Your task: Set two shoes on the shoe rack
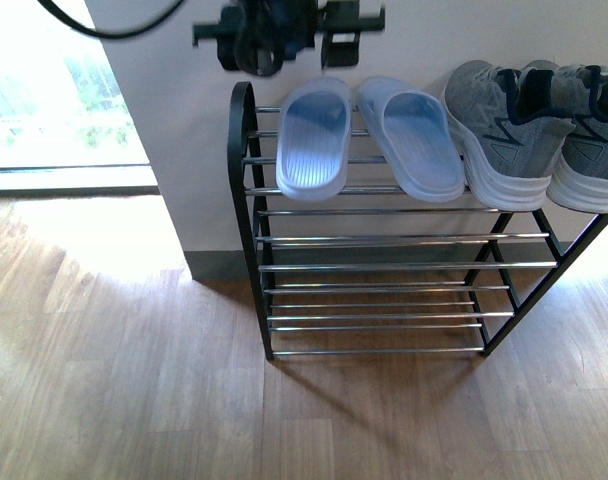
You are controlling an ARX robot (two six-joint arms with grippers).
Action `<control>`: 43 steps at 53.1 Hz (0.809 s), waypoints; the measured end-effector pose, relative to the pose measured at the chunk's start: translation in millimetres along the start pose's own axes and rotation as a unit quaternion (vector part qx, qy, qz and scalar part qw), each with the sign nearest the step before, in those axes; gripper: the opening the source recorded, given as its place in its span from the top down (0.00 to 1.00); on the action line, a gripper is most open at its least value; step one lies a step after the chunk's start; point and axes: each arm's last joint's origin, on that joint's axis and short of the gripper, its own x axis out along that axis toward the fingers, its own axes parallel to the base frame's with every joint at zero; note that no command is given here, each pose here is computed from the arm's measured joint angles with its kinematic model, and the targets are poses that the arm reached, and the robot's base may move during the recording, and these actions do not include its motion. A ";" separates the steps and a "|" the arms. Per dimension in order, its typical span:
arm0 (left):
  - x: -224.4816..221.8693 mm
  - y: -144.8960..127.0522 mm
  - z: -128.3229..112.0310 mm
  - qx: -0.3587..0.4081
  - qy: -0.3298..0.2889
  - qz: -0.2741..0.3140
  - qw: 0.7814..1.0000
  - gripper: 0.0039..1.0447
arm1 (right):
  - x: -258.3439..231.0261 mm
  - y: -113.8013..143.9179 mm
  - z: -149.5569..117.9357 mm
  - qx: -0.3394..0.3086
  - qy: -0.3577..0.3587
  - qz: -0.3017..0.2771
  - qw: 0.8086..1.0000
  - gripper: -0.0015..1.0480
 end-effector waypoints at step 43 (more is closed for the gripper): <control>-273.3 148.0 -78.6 0.038 -0.308 0.056 0.949 0.86 | 0.0 0.0 0.0 0.000 0.000 0.001 1.000 0.09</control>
